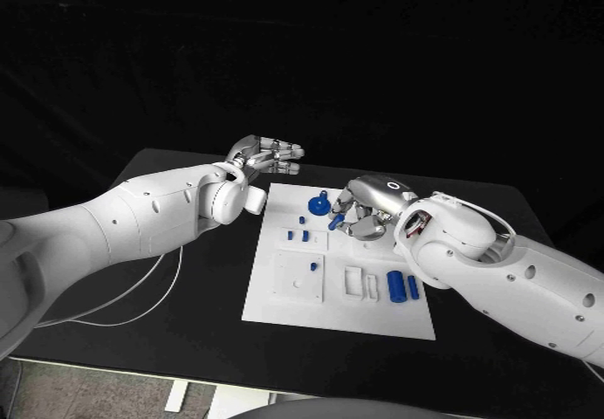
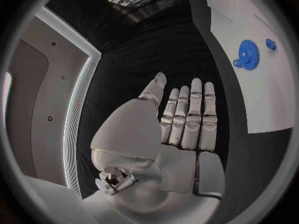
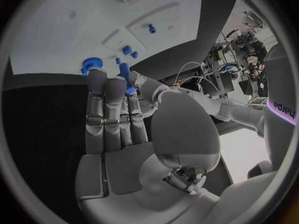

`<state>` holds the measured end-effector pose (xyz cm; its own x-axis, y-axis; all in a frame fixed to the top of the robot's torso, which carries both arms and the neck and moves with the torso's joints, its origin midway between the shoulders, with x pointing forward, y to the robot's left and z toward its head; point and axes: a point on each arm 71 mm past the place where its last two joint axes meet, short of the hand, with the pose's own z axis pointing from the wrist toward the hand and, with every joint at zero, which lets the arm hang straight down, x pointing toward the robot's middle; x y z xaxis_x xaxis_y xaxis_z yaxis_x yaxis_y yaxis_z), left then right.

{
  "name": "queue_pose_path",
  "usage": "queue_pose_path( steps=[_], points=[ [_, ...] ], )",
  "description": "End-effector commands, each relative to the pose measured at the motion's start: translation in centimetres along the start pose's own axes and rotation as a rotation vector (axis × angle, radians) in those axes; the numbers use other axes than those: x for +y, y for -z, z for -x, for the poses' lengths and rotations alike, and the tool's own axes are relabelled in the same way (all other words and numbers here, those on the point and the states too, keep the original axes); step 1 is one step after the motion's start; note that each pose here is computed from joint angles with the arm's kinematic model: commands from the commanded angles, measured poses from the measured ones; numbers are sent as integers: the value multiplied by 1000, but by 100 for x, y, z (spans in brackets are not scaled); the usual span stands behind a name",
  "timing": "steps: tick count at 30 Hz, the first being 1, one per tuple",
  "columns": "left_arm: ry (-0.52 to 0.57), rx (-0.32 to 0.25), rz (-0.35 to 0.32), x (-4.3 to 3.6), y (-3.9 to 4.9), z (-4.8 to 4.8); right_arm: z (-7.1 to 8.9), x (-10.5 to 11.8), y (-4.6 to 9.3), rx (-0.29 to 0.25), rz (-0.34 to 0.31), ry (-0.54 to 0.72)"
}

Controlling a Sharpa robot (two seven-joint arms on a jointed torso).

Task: Assemble the parts on the task board

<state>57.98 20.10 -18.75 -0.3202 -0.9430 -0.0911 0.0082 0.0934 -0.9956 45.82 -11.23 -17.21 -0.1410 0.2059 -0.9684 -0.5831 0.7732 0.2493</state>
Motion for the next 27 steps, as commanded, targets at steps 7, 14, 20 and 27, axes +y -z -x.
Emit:
queue_pose_path(
  steps=[7, 14, 20, 27],
  points=[
    [12, 20, -13, -16, -28, -67, -294, 391, -61, 78, 115, 0],
    [14, 27, -14, -18, -45, -104, -498, 557, -84, 123, 158, 1],
    [15, 33, -13, -19, -56, -134, -604, 619, -87, 155, 175, 3],
    [16, 34, -13, -20, -59, -143, -706, 643, -68, 191, 182, 11]
  ],
)
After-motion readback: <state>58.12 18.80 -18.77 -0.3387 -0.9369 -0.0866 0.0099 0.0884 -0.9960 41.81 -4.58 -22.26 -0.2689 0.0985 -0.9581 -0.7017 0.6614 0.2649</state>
